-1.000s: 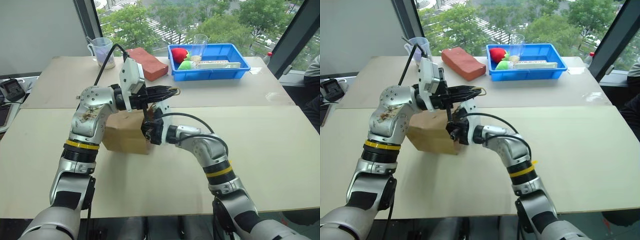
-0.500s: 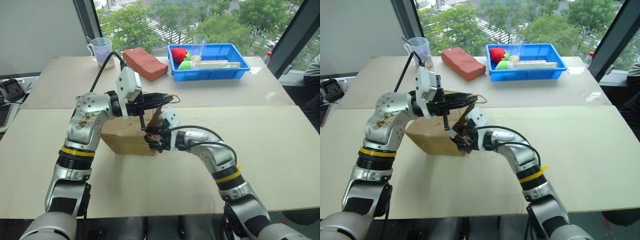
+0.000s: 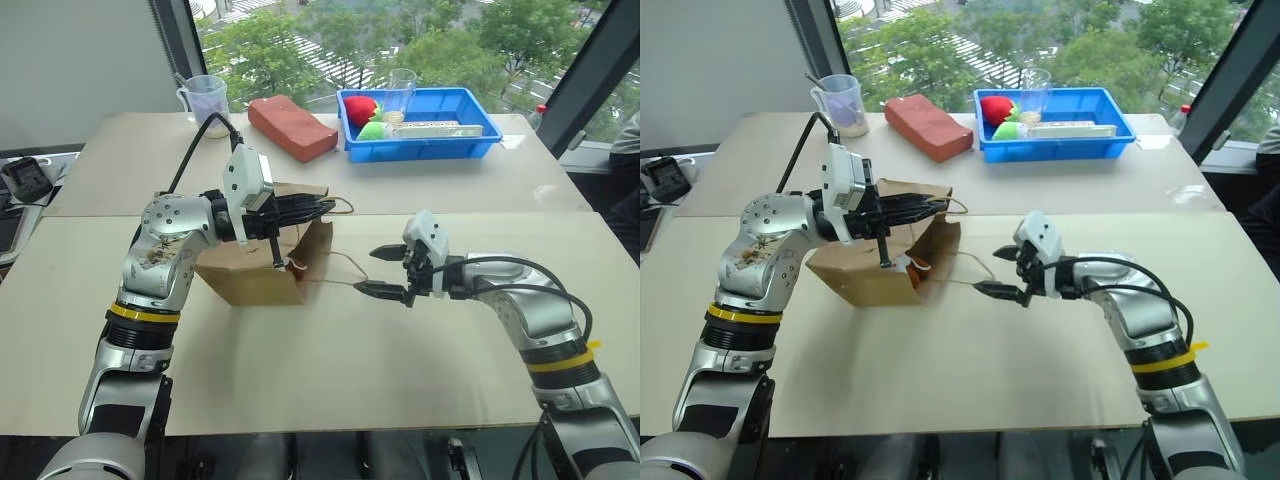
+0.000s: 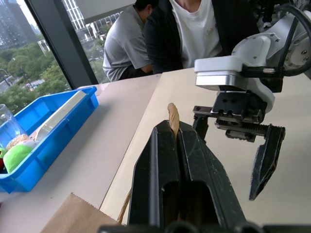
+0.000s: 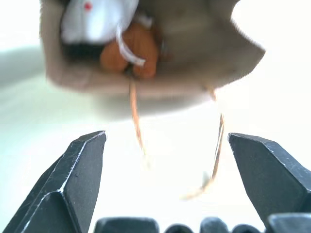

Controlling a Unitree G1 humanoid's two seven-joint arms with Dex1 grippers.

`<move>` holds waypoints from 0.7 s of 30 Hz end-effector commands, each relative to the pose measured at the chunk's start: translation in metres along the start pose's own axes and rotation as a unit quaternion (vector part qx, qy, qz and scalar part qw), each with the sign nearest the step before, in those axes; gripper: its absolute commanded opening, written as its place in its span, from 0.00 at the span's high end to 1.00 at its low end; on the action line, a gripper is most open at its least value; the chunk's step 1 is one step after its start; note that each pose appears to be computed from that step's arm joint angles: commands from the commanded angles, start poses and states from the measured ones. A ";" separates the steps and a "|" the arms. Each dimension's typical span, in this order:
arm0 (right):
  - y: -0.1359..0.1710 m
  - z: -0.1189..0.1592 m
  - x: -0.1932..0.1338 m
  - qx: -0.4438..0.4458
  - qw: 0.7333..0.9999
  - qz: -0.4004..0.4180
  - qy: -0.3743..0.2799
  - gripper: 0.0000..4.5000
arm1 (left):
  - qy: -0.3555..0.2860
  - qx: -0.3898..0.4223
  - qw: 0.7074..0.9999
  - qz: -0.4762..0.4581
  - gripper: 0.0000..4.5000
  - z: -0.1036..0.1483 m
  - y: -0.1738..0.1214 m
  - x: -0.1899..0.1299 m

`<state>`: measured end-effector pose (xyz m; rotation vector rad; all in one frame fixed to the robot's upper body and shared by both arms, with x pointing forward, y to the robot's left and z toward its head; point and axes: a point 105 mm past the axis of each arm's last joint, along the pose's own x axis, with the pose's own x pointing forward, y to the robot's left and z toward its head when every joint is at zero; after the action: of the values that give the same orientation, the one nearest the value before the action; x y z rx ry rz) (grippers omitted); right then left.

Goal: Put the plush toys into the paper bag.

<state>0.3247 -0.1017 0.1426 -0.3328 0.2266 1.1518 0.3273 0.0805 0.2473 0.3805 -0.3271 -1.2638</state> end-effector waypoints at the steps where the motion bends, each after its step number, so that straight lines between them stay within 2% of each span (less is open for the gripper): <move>1: 0.003 0.004 0.008 -0.043 0.999 0.010 -0.002 0.02 | -0.014 0.019 1.000 0.004 1.00 0.013 0.002 -0.001; 8: -0.002 -0.018 0.026 -0.056 0.998 0.003 0.029 0.02 | -0.011 0.024 1.000 0.014 1.00 0.014 0.006 0.001; 11: -0.011 -0.025 0.027 -0.062 0.997 -0.011 0.036 0.19 | -0.010 0.023 1.000 0.014 1.00 0.014 0.003 0.001; 21: -0.031 -0.007 0.014 -0.058 0.995 -0.074 -0.015 0.97 | -0.014 0.023 0.999 0.033 1.00 0.014 0.007 -0.003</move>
<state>0.3550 -0.1035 0.1105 -0.4306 0.2074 1.0492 0.3307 0.0815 0.2520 0.3760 -0.3422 -1.2126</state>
